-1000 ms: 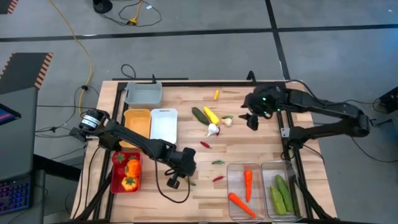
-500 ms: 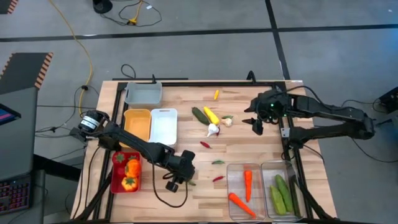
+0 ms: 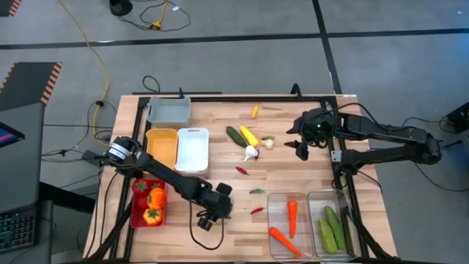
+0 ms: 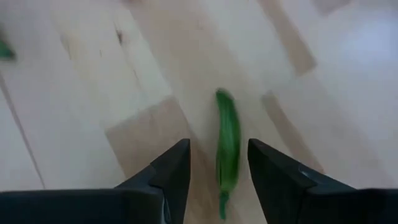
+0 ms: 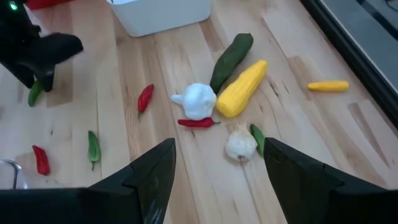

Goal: Sort produce into baskets
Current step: Put the bottom green chili pepper into the white bin

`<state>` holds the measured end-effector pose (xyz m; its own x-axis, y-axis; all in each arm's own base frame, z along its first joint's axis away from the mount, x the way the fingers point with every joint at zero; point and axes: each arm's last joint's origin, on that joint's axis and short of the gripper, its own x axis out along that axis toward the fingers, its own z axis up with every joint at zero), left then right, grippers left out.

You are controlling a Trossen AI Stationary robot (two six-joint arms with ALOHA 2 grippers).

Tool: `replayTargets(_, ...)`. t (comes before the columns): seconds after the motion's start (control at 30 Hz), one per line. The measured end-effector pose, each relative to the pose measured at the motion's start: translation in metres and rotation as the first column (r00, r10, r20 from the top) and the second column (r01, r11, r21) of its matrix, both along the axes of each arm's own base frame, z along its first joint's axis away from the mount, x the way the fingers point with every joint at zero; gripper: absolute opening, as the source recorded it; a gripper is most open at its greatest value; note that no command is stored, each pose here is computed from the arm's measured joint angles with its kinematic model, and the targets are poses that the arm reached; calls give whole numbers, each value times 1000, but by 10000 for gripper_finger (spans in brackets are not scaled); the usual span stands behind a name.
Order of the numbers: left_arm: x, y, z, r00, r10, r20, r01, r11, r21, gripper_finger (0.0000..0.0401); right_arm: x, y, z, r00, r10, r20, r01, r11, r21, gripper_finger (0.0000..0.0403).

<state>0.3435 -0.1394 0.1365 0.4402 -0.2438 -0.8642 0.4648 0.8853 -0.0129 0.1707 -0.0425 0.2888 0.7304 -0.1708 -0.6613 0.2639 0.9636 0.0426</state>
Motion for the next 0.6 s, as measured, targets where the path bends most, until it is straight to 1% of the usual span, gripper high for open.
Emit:
replayTargets(0.13, 0, 0, -4, 1000, 5, -8, -5, 1000, 10, 136, 0, 0, 1, 1000, 1, 7, -1, 1000, -3, 271)
replayTargets(0.23, 1, 0, -6, 1000, 9, -8, -8, 1000, 26, 121, 0, 0, 0, 1000, 1, 5, -1, 1000, -3, 271)
replayTargets(0.43, 1, 1, -7, 1000, 17, -5, -16, 999, 48, 67, 0, 1, 0, 1000, 4, 4, -4, 1000, -4, 271)
replayTargets(0.6, 1, 1, -6, 1000, 20, -7, -19, 999, 48, 23, 0, 0, 0, 1000, 2, 4, -2, 1000, -5, 271)
